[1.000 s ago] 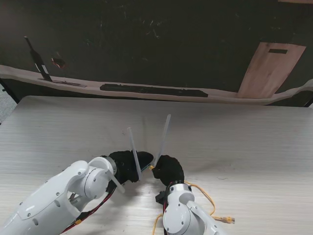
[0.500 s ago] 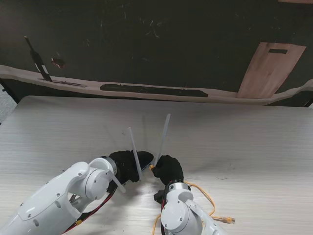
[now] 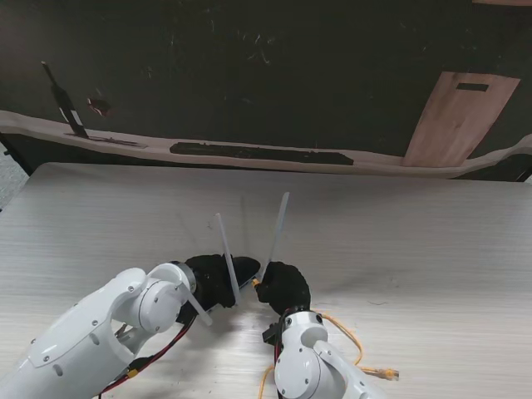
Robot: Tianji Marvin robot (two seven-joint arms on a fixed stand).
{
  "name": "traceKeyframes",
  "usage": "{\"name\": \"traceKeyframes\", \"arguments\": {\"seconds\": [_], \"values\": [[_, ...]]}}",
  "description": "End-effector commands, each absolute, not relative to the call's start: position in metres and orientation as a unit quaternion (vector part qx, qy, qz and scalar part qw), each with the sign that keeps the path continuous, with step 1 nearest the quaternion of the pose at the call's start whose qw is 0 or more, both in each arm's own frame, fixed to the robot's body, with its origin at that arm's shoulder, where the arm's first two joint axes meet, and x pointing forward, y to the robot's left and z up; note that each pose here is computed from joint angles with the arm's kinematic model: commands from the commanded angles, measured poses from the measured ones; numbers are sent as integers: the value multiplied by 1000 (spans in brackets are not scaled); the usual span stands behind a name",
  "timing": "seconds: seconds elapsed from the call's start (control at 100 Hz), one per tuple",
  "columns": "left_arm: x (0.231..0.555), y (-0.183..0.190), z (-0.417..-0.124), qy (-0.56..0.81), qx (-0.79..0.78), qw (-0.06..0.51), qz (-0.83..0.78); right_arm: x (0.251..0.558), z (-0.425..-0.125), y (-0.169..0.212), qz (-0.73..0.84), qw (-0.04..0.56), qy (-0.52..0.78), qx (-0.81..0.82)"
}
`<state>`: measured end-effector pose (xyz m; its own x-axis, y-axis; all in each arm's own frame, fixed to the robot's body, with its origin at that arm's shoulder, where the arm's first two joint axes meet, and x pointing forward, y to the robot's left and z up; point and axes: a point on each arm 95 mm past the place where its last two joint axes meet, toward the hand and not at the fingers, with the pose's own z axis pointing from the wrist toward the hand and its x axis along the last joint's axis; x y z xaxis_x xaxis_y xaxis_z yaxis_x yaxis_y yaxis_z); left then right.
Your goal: Untangle the Ethernet cable and plug it into the router
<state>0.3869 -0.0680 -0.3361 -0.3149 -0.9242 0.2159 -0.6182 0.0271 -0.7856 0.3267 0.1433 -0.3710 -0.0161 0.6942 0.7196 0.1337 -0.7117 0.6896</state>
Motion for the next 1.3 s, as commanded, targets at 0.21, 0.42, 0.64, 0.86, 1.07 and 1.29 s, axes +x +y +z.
{"name": "traceKeyframes", "arguments": {"seconds": [0.21,0.42,0.64,0.86,1.07,1.29], "values": [[362,-57,-384,717,-587,125,-355,328,-362,149,645,203,318,665],[364,-57,-383,719,-586,120,-355,331,-359,150,639,210,327,664],[365,-55,-382,723,-586,111,-349,334,-361,149,633,225,338,659],[366,-56,-382,729,-582,106,-344,337,-364,147,636,241,345,646],[366,-57,-383,732,-581,104,-341,340,-365,146,639,253,351,636],[366,-59,-383,734,-581,100,-336,341,-367,146,639,263,359,628]]}}
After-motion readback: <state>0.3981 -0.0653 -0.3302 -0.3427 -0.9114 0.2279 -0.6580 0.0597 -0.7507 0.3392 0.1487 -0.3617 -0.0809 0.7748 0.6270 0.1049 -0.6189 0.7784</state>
